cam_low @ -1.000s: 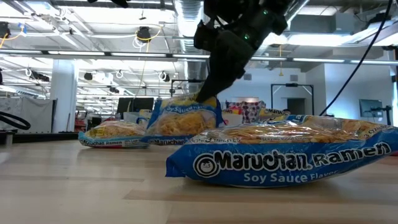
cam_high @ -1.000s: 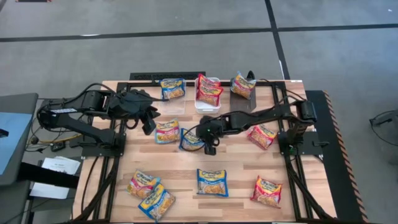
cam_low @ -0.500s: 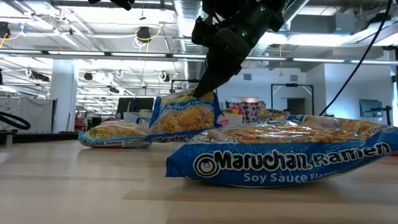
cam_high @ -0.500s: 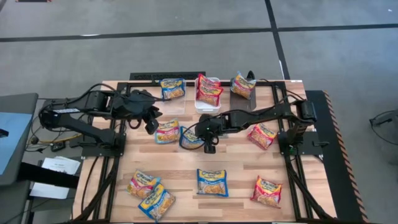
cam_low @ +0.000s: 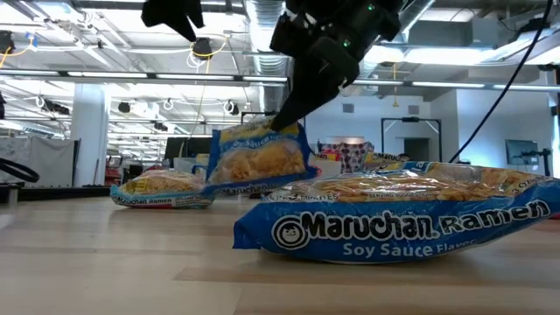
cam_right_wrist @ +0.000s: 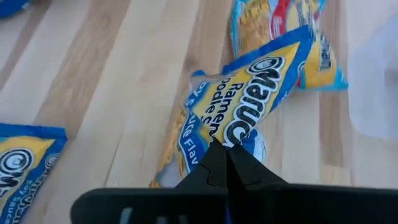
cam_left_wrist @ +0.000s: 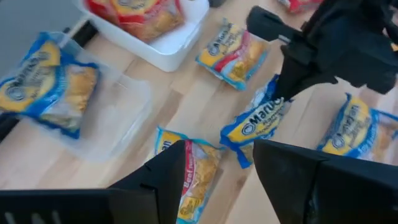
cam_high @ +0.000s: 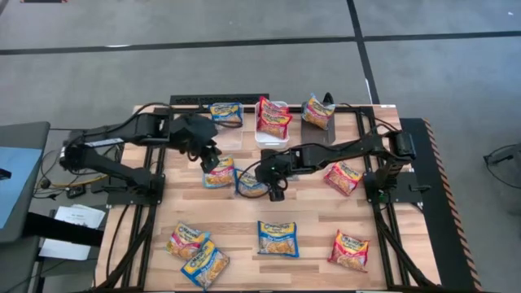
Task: Sort Maruchan noodles
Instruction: Put the blue noodle pack into the transparent bin
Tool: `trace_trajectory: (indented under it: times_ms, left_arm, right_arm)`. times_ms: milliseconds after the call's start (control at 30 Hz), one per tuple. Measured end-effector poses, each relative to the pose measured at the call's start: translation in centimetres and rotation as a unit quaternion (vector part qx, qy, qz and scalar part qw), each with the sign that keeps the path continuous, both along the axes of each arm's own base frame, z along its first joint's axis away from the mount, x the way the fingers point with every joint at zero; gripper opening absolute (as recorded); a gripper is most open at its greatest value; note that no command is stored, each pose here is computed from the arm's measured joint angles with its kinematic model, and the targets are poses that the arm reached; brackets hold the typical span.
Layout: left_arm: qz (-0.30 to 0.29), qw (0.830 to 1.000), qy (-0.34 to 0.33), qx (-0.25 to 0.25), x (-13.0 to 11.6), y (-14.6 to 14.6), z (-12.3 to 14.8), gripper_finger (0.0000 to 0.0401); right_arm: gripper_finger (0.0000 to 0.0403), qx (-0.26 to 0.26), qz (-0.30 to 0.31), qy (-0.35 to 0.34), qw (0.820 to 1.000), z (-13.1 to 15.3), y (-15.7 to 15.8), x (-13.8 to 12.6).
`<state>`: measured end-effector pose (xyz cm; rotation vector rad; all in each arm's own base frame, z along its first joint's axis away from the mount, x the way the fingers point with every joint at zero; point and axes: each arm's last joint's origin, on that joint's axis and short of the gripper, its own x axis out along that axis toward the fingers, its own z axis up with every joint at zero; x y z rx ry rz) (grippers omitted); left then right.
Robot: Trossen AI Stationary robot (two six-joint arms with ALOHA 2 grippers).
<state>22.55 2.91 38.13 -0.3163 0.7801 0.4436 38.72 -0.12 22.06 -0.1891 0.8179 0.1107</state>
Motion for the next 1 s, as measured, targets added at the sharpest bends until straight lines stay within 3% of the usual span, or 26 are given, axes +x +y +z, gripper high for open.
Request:
trace_trajectory:
  times_ms: [233,500,1000]
  left_arm:
    - [-0.088,0.995,-0.007,-0.056,2.1,1.9,-1.0,0.0176]
    - [-0.173,0.981,0.002,-0.086,3.7,2.8,-2.4,0.0176]
    - [-0.234,0.957,0.025,-0.167,5.8,3.1,-4.9,0.0176]
  right_arm:
    - [0.0004,-0.042,0.046,-0.029,0.998,3.5,0.2,1.1]
    - [0.0004,-0.071,0.073,-0.042,0.994,5.5,0.1,1.4]
    - [0.0004,-0.085,0.094,-0.054,0.99,5.8,0.9,1.6]
